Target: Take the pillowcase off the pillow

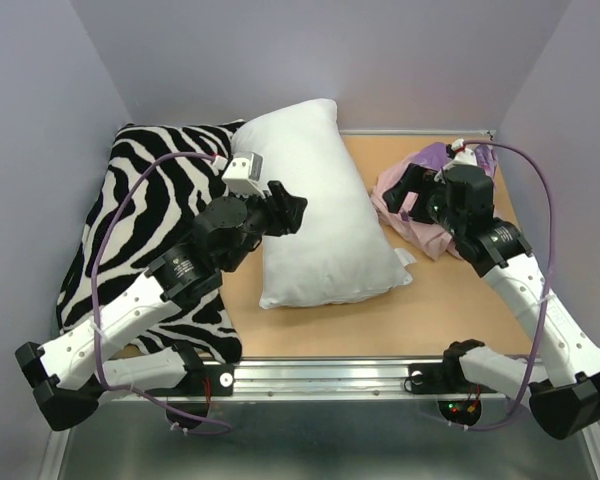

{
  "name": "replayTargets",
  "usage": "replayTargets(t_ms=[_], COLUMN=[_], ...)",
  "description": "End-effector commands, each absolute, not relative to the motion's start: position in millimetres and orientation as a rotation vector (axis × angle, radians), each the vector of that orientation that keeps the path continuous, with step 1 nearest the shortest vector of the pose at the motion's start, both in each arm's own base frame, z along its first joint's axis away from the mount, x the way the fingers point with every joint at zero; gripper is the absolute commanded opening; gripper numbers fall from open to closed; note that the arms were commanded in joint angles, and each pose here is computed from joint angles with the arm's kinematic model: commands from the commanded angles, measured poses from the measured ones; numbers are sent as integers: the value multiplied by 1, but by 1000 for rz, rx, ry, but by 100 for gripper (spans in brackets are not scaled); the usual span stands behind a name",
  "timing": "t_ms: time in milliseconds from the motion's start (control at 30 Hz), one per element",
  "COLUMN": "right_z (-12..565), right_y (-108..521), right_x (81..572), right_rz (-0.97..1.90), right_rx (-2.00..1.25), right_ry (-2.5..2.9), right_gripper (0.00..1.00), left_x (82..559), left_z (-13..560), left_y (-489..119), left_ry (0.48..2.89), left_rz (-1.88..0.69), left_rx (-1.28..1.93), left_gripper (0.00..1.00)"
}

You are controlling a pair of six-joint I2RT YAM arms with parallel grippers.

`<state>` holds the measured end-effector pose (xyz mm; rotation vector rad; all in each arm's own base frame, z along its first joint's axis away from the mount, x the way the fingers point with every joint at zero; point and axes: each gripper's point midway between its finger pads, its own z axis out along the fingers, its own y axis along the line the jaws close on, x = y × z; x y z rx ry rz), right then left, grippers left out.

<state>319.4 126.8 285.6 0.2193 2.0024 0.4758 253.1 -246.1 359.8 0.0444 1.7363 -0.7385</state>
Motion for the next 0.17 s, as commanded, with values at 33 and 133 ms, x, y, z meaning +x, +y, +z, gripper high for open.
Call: replayTargets(t_ms=[33, 133], right_z=[311, 309], right_y=[123, 121], right_x=[321, 322], right_rz=[483, 467], right_rx=[214, 213], right_ry=[1895, 1898], right_gripper=[100, 100], left_x=[255, 256], left_z=[369, 375], left_y=[-237, -232], left_ry=[1684, 1659], left_rz=[-724, -718], left_rx=[17, -4], left_gripper=[65, 66])
